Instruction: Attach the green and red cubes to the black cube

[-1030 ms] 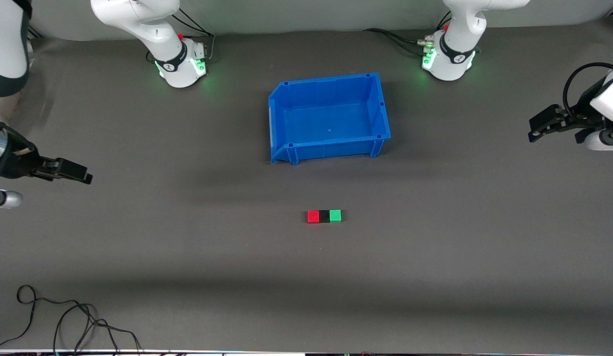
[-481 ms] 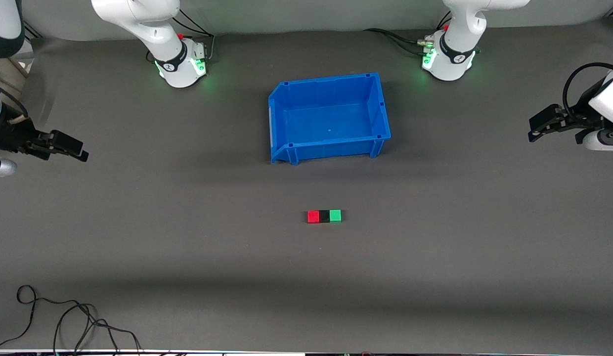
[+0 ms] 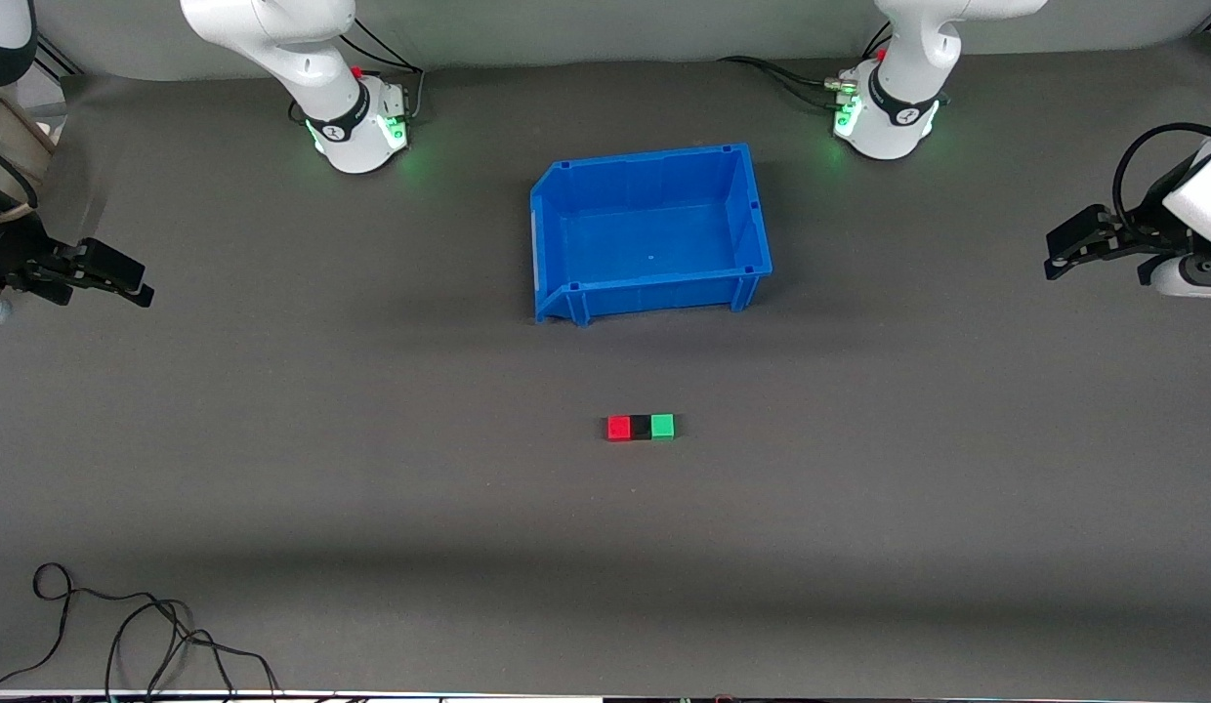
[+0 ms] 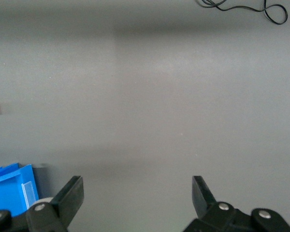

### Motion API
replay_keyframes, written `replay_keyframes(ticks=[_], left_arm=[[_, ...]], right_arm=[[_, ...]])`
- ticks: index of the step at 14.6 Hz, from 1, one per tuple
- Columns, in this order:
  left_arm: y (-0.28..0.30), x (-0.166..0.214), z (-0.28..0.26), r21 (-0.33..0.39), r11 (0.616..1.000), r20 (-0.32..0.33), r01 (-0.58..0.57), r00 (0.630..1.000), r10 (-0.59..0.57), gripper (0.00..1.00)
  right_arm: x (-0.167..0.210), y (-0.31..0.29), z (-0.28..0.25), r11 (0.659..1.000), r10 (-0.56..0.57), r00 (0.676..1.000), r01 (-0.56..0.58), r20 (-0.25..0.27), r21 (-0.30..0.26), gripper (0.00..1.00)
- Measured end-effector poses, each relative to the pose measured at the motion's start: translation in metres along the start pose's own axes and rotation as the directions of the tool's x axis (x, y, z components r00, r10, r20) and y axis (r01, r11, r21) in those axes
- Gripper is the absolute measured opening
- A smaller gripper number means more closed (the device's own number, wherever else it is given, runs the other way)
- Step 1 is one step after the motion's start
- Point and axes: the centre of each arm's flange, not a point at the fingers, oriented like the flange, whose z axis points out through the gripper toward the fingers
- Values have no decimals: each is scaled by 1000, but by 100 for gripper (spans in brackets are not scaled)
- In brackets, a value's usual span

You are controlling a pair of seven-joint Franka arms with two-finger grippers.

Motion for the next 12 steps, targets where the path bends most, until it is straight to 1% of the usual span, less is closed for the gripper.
replay_keyframes(ticks=[6,12], left_arm=[[0,0,-1,0,1000,-3,0,1000,0,100],[1,0,-1,0,1000,-4,7,1000,-7,100]], right_arm=[[8,-11,13,1000,-19,1000,19,22,-3,100],[7,-12,15,1000,-21,999,21,40,-3,100]])
